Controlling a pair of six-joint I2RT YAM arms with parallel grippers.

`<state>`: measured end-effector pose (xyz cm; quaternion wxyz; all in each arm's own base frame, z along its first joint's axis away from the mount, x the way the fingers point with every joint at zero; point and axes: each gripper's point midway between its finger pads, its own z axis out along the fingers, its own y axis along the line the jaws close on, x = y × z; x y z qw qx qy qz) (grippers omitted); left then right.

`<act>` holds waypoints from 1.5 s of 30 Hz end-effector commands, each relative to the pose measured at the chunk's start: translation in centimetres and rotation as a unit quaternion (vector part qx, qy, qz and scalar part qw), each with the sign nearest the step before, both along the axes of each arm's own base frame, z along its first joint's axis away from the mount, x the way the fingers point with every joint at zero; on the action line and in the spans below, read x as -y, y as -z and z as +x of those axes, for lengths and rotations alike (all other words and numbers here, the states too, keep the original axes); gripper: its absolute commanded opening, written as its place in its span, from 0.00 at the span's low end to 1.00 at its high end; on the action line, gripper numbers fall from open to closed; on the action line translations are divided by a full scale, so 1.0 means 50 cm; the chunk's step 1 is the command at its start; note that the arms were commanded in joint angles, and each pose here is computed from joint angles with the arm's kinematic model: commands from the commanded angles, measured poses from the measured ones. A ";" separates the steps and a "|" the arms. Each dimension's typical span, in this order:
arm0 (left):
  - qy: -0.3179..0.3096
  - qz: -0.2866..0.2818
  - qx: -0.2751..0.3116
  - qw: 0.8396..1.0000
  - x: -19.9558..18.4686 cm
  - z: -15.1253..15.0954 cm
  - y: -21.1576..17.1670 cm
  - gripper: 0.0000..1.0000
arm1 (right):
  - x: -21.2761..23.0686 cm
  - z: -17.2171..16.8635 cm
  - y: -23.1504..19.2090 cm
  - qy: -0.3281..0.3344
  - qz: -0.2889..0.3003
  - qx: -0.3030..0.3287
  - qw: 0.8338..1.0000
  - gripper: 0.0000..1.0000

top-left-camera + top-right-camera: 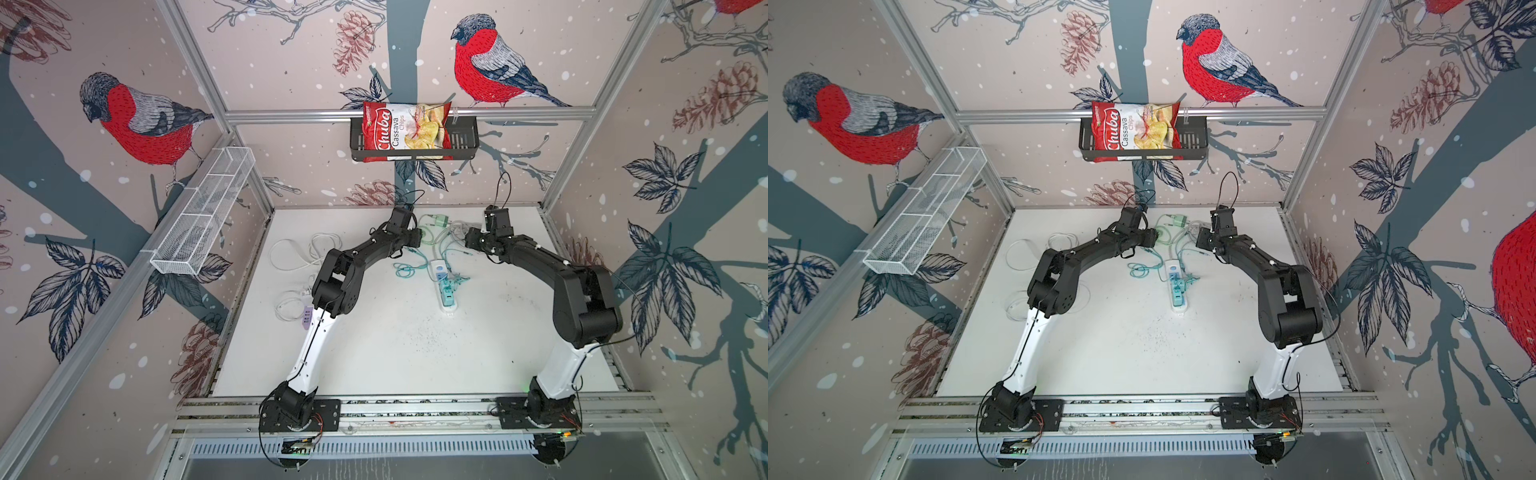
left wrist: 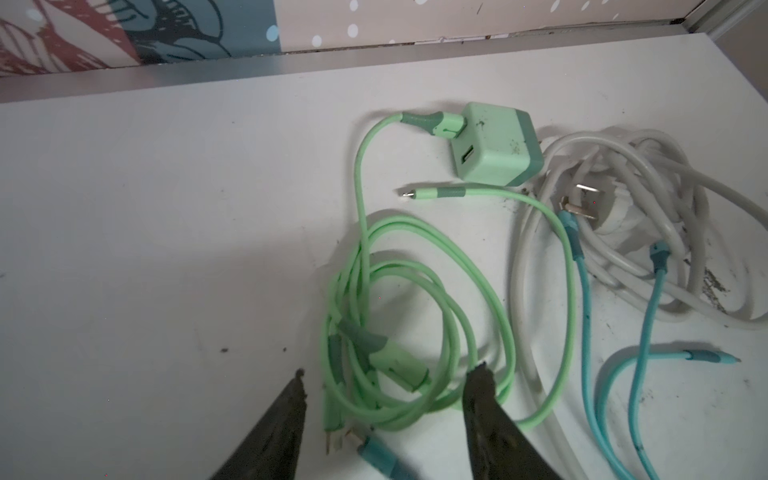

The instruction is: Insert the plug

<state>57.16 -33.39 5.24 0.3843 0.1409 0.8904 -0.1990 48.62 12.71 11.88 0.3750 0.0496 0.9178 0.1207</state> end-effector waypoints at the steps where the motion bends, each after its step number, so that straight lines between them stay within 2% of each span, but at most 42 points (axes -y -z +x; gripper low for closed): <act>1: 0.004 -0.010 -0.005 1.000 0.011 0.006 0.007 0.61 | -0.003 -0.001 -0.016 -0.012 0.002 0.017 1.000 0.59; 7: 0.026 -0.031 -0.015 0.999 0.038 0.009 0.030 0.61 | -0.001 -0.006 0.005 -0.017 0.004 0.008 1.000 0.59; 12: 0.017 -0.033 -0.028 0.999 0.038 0.010 0.055 0.61 | 0.003 -0.006 0.008 -0.018 0.004 0.007 1.000 0.59; 16: 0.003 -0.023 -0.041 0.999 0.030 0.012 0.067 0.55 | 0.003 -0.006 0.005 -0.020 0.005 0.010 1.000 0.58; 21: -0.014 -0.020 -0.062 0.998 0.019 0.002 0.071 0.32 | 0.008 -0.010 -0.004 -0.019 0.004 0.016 1.000 0.58; 27: -0.018 -0.022 -0.058 0.998 0.017 0.004 0.060 0.10 | 0.007 -0.014 -0.012 -0.020 0.006 0.019 1.000 0.57; 29: -0.017 -0.023 -0.053 0.998 0.018 0.006 0.053 0.05 | 0.006 -0.016 -0.015 -0.021 0.006 0.020 1.000 0.57; 33: -0.010 -0.027 -0.036 0.999 0.023 0.012 0.027 0.00 | 0.008 -0.020 -0.021 -0.020 0.007 0.022 1.000 0.57; 36: -0.005 -0.026 -0.016 1.000 0.024 0.015 -0.004 0.00 | 0.007 -0.024 -0.026 -0.020 0.007 0.025 0.999 0.57; 45: 0.003 -0.042 0.080 0.996 0.018 0.008 -0.171 0.00 | 0.015 -0.042 -0.032 -0.016 0.005 0.030 0.999 0.57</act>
